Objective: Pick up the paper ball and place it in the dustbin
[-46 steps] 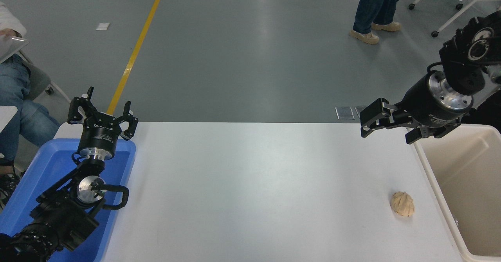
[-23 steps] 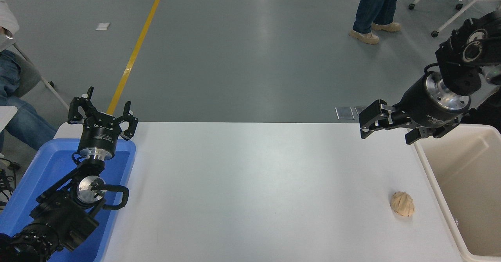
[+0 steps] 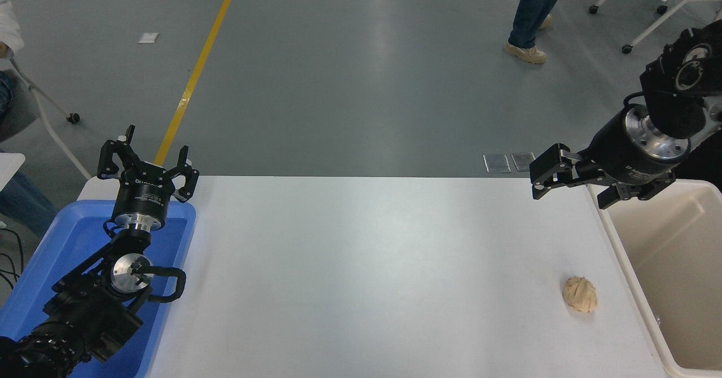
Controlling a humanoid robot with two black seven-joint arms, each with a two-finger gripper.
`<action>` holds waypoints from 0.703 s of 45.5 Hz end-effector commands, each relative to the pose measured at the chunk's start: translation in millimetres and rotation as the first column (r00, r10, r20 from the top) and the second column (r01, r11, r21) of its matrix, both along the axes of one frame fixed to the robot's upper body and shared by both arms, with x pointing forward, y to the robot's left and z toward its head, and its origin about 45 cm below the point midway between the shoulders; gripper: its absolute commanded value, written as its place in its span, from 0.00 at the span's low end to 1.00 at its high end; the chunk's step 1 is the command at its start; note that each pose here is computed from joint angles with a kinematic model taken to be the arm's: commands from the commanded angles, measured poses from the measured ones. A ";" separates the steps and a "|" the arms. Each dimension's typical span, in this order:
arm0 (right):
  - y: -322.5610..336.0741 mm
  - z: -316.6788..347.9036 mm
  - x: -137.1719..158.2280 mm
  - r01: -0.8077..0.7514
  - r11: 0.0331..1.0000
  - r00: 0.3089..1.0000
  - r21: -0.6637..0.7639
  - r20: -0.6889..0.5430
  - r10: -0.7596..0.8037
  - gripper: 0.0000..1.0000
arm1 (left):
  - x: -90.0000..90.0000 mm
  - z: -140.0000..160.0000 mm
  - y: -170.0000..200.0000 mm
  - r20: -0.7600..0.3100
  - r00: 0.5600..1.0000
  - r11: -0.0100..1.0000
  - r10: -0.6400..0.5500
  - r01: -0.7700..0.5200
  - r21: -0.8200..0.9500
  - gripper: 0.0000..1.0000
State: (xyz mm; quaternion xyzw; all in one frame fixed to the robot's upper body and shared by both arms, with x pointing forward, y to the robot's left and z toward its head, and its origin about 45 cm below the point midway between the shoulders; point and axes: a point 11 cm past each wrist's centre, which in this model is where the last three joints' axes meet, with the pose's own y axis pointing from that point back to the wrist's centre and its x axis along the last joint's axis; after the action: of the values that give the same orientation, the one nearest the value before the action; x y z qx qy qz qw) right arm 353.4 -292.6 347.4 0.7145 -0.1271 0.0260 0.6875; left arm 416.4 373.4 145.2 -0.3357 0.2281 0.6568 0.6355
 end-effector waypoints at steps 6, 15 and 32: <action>-12.1 -1.8 0.0 0.033 0.999 0.999 -0.022 -0.002 -0.033 1.00 | 0.0 0.1 -0.2 0.000 1.000 1.000 0.000 0.000 0.000 0.99; -45.0 -36.6 8.6 0.107 0.990 0.993 -0.090 0.066 -0.101 1.00 | 0.0 0.1 -0.2 0.000 1.000 1.000 0.000 0.000 0.000 0.99; -133.4 -104.5 35.1 0.265 0.926 0.931 -0.270 0.322 -0.173 1.00 | 0.0 0.2 -0.3 0.001 1.000 1.000 -0.001 0.001 -0.001 0.99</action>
State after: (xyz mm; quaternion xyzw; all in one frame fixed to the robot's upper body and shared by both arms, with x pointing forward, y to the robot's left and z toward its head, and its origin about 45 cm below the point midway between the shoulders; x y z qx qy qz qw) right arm 377.9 -375.8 283.1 0.6281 -0.2406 0.0429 0.7387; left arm 416.5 373.2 145.3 -0.3358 0.2281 0.6566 0.6357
